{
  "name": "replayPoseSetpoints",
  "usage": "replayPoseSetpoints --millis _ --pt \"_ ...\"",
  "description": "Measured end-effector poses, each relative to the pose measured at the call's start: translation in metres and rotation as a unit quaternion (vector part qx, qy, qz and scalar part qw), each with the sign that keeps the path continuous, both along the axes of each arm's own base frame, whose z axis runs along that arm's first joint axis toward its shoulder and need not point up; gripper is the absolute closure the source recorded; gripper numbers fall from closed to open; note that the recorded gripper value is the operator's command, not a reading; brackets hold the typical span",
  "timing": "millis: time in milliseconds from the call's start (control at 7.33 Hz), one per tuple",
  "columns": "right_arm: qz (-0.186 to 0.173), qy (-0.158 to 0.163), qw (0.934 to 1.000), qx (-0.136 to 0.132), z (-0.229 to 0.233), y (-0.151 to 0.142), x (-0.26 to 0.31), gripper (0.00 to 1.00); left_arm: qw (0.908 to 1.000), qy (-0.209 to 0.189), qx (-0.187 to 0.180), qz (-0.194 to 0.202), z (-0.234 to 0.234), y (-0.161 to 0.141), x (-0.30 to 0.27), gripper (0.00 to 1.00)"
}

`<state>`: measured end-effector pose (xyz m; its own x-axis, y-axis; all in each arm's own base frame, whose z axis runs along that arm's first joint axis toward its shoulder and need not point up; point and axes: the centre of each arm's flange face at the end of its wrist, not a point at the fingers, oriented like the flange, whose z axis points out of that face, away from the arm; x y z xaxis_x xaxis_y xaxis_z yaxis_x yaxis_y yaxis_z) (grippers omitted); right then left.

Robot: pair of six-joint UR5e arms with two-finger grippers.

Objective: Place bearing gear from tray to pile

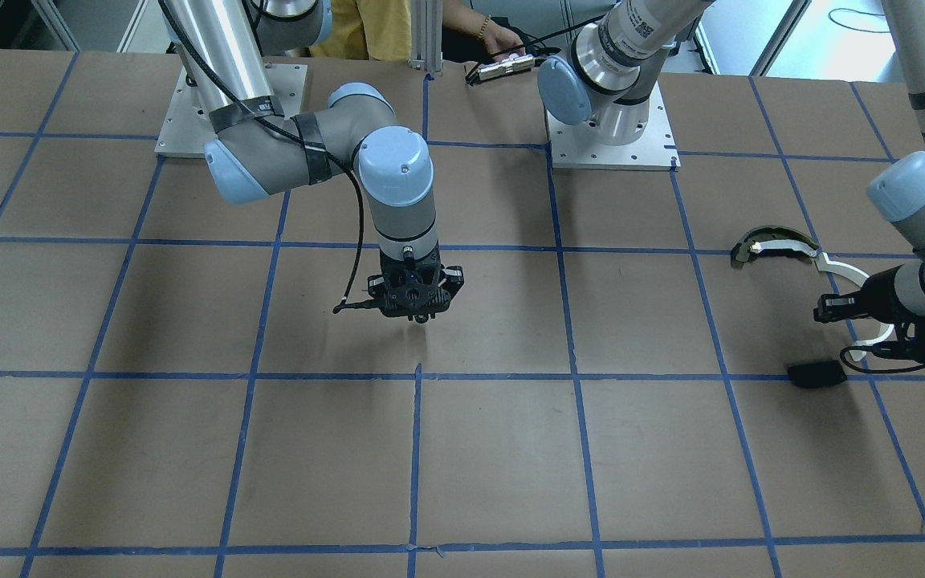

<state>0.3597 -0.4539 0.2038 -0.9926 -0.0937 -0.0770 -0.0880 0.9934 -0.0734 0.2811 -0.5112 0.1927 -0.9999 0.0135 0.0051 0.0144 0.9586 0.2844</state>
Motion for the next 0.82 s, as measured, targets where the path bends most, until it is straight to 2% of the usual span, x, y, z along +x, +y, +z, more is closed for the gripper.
replayPoseSetpoints --millis 136,273,409,545,818 --pt "-0.001 0.000 1.0000 0.005 -0.006 -0.003 0.001 0.07 1.0000 0.002 0.001 -0.005 -0.001 0.000 0.000 0.00" --pt "0.015 0.000 0.9999 -0.006 0.001 -0.014 -0.002 0.05 0.9999 0.004 0.002 -0.011 -0.002 0.001 0.000 0.00" --pt "0.042 0.010 0.9988 -0.023 0.026 -0.039 -0.016 0.05 0.9999 0.003 0.002 -0.015 0.000 -0.001 0.000 0.00" --pt "0.053 0.025 0.9980 -0.026 0.066 -0.073 -0.049 0.00 0.9998 -0.002 -0.004 -0.018 0.006 -0.006 -0.003 0.00" --pt "0.046 0.040 0.9979 -0.022 0.162 -0.129 -0.123 0.00 0.9986 -0.006 -0.037 -0.038 0.032 -0.040 -0.053 0.00"
